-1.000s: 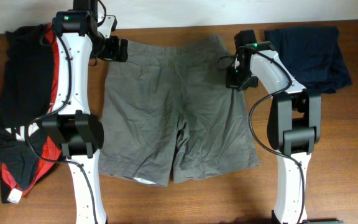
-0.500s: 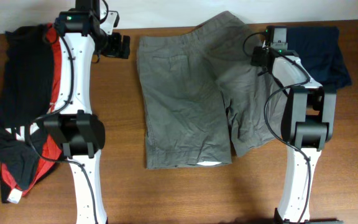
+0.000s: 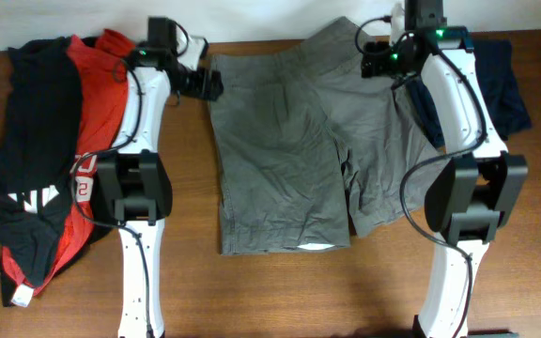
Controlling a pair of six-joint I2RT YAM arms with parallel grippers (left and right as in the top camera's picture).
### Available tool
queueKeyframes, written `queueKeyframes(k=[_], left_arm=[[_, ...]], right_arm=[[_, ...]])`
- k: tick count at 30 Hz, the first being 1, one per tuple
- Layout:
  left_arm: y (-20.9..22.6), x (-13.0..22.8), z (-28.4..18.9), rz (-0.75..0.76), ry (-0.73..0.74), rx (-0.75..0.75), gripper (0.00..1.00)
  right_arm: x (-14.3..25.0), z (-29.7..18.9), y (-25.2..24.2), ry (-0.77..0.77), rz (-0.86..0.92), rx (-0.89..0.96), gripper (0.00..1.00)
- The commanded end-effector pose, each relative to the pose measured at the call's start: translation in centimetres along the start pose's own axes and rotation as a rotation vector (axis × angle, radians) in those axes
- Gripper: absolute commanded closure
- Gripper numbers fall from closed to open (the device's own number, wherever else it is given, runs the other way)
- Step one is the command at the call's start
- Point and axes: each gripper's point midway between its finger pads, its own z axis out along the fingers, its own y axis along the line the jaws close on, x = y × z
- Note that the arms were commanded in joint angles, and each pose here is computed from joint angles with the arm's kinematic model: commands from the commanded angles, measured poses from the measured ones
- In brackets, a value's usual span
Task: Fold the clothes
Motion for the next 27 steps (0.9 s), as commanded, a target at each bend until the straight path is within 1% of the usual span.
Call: queueKeyframes(k=[1, 5, 6, 7, 8, 9, 10, 11, 13, 15, 16, 17, 18, 20, 23, 25, 26, 27], left_arm=[[-2.6, 0.7, 1.9, 0.031, 0.019, 0.071, 0.01], [-3.5, 0.4, 2.4, 0.049, 0.010, 0.077, 0.02], [-3.7, 0.4, 2.5, 0.054, 0.009, 0.079, 0.07], [-4.0, 0.3, 2.6, 0.058, 0.010, 0.081, 0.18], [-4.2, 0.4, 2.8, 0.055, 0.011, 0.083, 0.41], [-4.3, 0.3, 2.8, 0.040, 0.008, 0.082, 0.67], [-4.3, 0.2, 2.8, 0.023, 0.007, 0.081, 0.85], [-4.2, 0.1, 2.8, -0.006, 0.005, 0.078, 0.99], [-3.0, 0.0, 2.2, -0.106, 0.004, 0.061, 0.99], [-1.0, 0.7, 0.9, -0.246, 0.028, 0.045, 0.99], [0.2, 1.6, -0.1, -0.319, 0.060, 0.035, 0.99], [1.1, 2.4, -0.9, -0.361, 0.092, 0.028, 1.00], [2.1, 4.1, -2.3, -0.412, 0.156, 0.021, 0.99], [2.7, 5.9, -3.6, -0.458, 0.223, 0.016, 0.99], [4.4, 11.3, -6.6, -0.554, 0.431, -0.061, 0.99], [5.2, 14.5, -8.5, -0.583, 0.566, -0.135, 0.99], [5.6, 14.7, -8.6, -0.578, 0.571, -0.152, 0.99], [5.7, 14.8, -8.6, -0.563, 0.572, -0.152, 0.97]], right_arm=[[0.0, -0.9, 1.2, 0.000, -0.037, 0.020, 0.14], [0.3, -0.8, 2.0, 0.011, -0.048, 0.012, 0.14], [0.4, -0.8, 2.1, 0.011, -0.049, 0.011, 0.14], [0.5, -0.8, 2.2, 0.015, -0.051, 0.010, 0.14], [0.6, -0.8, 2.4, 0.019, -0.051, 0.009, 0.14], [0.6, -0.8, 2.4, 0.022, -0.049, 0.005, 0.14], [0.8, -0.8, 2.6, 0.028, -0.048, -0.002, 0.15], [0.9, -0.8, 2.7, 0.034, -0.047, -0.013, 0.15], [1.5, -0.8, 2.8, 0.058, -0.022, -0.014, 0.16], [2.2, -0.9, 2.8, 0.086, 0.008, -0.011, 0.16], [2.6, -0.9, 2.9, 0.100, 0.017, -0.010, 0.16], [2.9, -0.9, 2.9, 0.115, 0.028, -0.009, 0.16], [3.4, -0.9, 3.2, 0.133, 0.031, -0.010, 0.16], [3.7, -0.9, 3.5, 0.146, 0.027, -0.011, 0.16], [4.3, -0.9, 4.6, 0.163, 0.035, -0.017, 0.16], [4.8, -0.8, 5.6, 0.179, 0.031, -0.029, 0.16], [4.9, -0.7, 6.0, 0.186, 0.029, -0.037, 0.16], [5.9, -0.6, 6.7, 0.219, 0.041, -0.044, 0.16]])
